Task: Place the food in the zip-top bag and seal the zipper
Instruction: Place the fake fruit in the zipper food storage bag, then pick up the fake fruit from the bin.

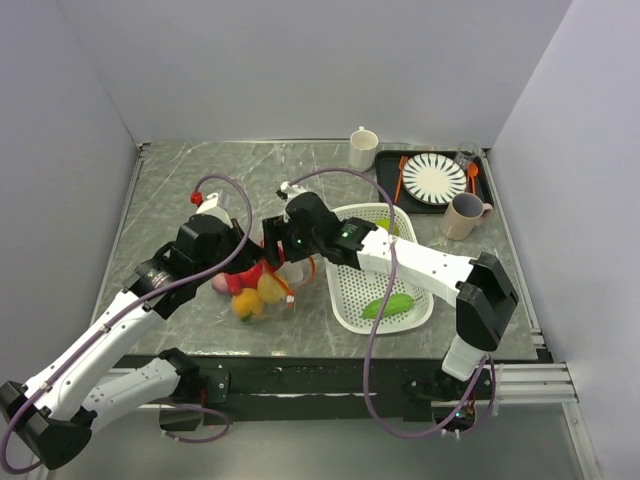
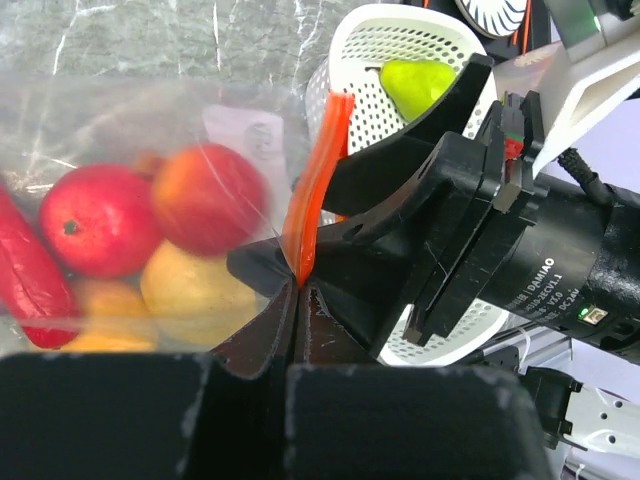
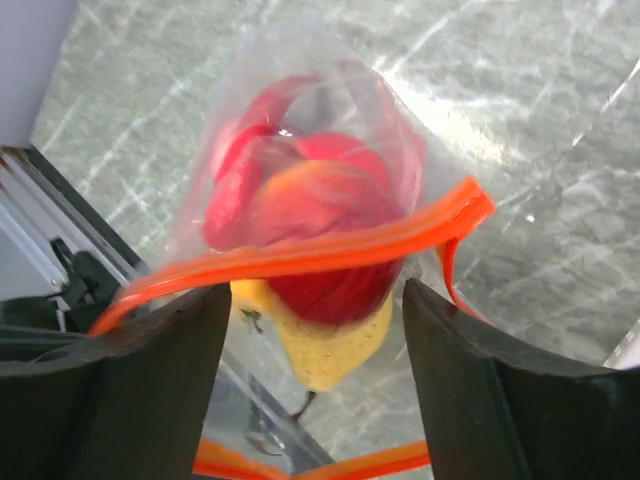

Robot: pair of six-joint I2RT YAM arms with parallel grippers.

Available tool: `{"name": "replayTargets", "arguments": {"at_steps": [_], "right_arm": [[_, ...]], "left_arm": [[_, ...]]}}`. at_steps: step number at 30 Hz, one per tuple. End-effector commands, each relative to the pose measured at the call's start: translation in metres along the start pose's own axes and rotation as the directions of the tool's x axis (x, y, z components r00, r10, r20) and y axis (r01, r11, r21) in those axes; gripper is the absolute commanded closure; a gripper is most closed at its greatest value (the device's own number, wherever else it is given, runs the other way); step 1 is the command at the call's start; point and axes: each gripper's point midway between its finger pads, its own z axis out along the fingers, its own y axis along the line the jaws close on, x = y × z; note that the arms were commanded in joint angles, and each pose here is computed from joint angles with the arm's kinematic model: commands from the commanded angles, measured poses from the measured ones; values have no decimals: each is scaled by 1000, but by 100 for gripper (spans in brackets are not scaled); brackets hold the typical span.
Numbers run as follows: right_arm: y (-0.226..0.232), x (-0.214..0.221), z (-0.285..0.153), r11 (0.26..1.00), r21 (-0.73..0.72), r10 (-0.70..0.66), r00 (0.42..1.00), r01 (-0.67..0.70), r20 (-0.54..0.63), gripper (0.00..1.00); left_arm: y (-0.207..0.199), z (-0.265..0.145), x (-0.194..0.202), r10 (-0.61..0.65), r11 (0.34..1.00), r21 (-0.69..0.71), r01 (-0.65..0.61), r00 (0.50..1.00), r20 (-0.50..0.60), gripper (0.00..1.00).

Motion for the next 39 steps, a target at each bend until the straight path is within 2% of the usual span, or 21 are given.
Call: {"name": "replayTargets", "arguments": {"at_steps": [1,3,7,9,14,18,24,28,35,39], "right_arm": [[2,-16,-16,1000,9,-21,998,21,54,19],[0,-18,-24,1000,12,-21,998,20,66,16],[-23,-26,-45,995,99,1,991,-15,135,15],[-32,-37,-63,991,126,15,980,-40,197,14],[-84,-39,-96,962,238,60,958,-130,281,4],[-148,-21,-104,891,397,126,960,-221,251,3],[-222,1,-109,787,552,193,959,-277,206,1],[-250,-2,-105,737,602,227,951,-307,208,1],[-288,-7,-93,632,674,300,923,-382,241,0],[-295,-20,-79,602,648,354,883,-467,308,0]], "left_arm": [[-15,-12,-19,-8,999,52,4,998,68,99],[-16,-12,-19,-8,999,53,4,998,66,99],[-14,-9,-17,-3,999,46,0,998,58,99],[-14,-9,-17,-1,999,45,-1,998,57,99],[-13,-5,-14,-1,999,47,-2,999,53,99],[-12,0,-8,-2,999,52,0,1000,31,99],[-13,0,-8,-3,998,60,1,999,35,99],[-11,0,-8,2,999,51,-4,999,35,99],[-10,2,-8,2,999,43,-4,999,33,99],[-10,3,-8,3,999,42,-5,1000,30,99]]}}
